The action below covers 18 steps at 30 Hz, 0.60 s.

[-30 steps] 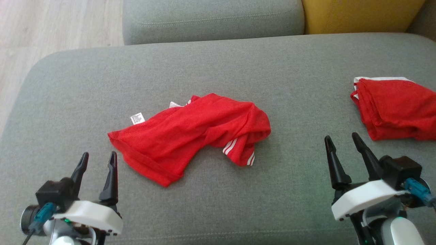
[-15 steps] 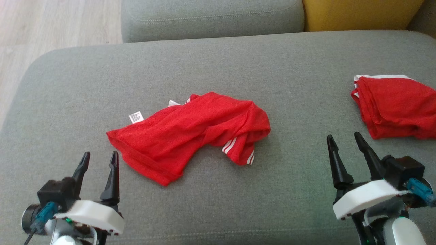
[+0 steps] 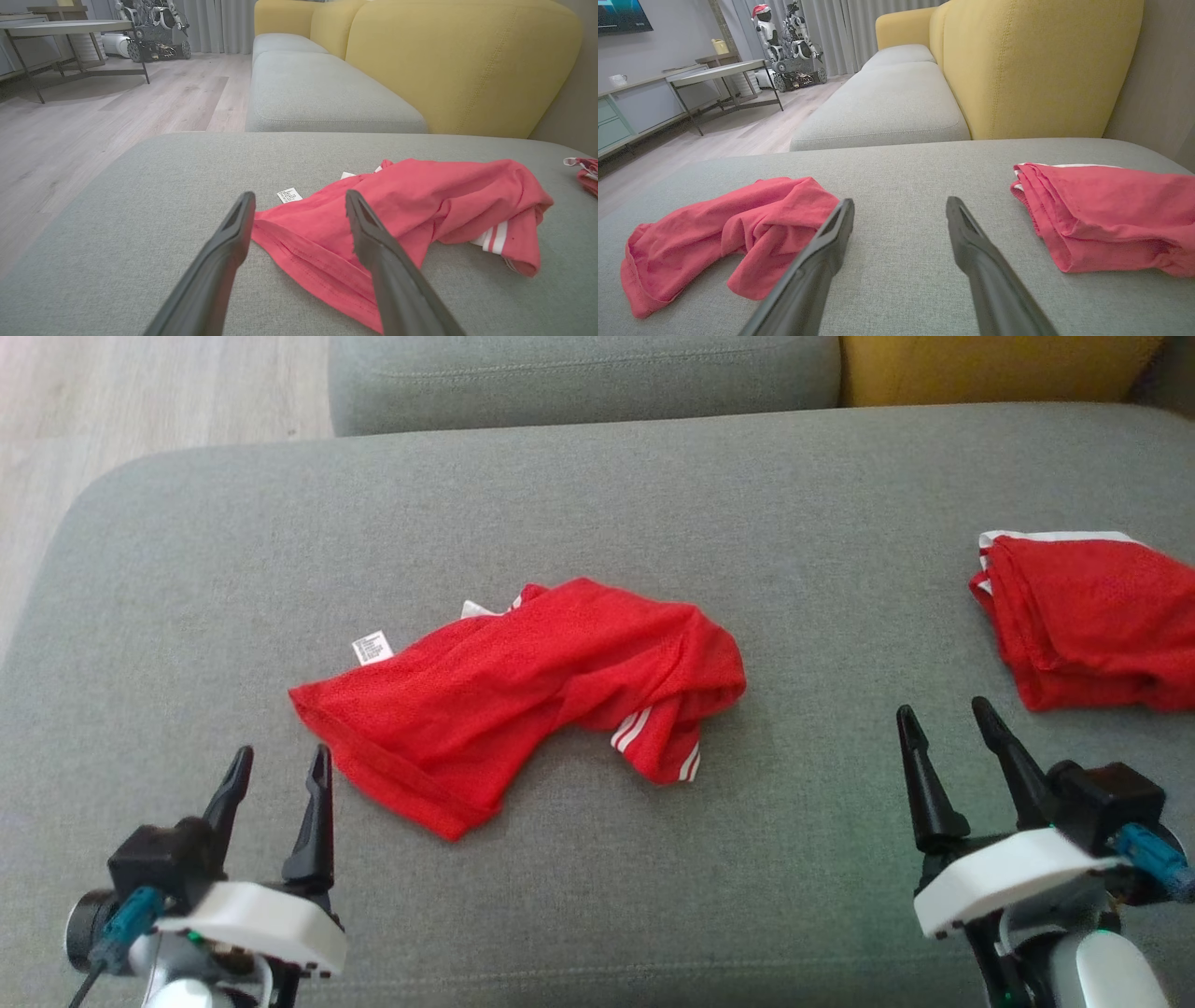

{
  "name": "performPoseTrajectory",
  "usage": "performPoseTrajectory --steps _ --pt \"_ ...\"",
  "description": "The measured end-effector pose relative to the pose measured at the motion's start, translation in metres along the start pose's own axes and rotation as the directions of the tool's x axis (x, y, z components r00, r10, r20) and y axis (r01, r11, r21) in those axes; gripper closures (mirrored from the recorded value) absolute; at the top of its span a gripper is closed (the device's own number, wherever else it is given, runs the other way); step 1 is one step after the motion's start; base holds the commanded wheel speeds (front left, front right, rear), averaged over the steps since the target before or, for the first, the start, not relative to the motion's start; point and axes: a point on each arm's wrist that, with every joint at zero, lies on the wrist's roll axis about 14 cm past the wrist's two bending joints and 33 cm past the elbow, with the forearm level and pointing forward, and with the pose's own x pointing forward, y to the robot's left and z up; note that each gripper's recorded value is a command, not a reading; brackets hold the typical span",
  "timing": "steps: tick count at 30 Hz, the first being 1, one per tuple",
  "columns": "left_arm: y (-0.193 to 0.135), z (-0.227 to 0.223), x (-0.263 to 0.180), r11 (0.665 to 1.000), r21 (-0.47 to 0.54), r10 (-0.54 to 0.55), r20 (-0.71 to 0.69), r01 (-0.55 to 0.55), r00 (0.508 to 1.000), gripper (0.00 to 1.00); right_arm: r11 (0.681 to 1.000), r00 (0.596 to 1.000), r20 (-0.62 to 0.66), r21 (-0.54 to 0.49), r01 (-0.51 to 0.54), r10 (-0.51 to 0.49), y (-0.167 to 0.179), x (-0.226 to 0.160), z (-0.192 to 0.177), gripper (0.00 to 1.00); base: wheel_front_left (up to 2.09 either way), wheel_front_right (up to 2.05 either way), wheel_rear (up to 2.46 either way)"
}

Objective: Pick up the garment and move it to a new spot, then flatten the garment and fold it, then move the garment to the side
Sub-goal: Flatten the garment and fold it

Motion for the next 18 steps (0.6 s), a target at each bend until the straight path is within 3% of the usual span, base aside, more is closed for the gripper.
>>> performPoseTrajectory --steps 8,18 --pt "0.002 0.003 0.013 1.000 0.002 0.001 0.012 -0.001 1.000 0.00 0.999 0.998 -0.065 0.038 -0.009 0.011 0.001 0.016 -0.020 0.00 0.00 0.00 0.00" --pt "0.004 0.007 0.060 0.999 0.011 -0.038 0.057 0.038 0.998 0.00 0.992 0.986 -0.124 0.067 -0.108 0.115 0.026 0.107 -0.034 0.00 0.00 0.00 0.00"
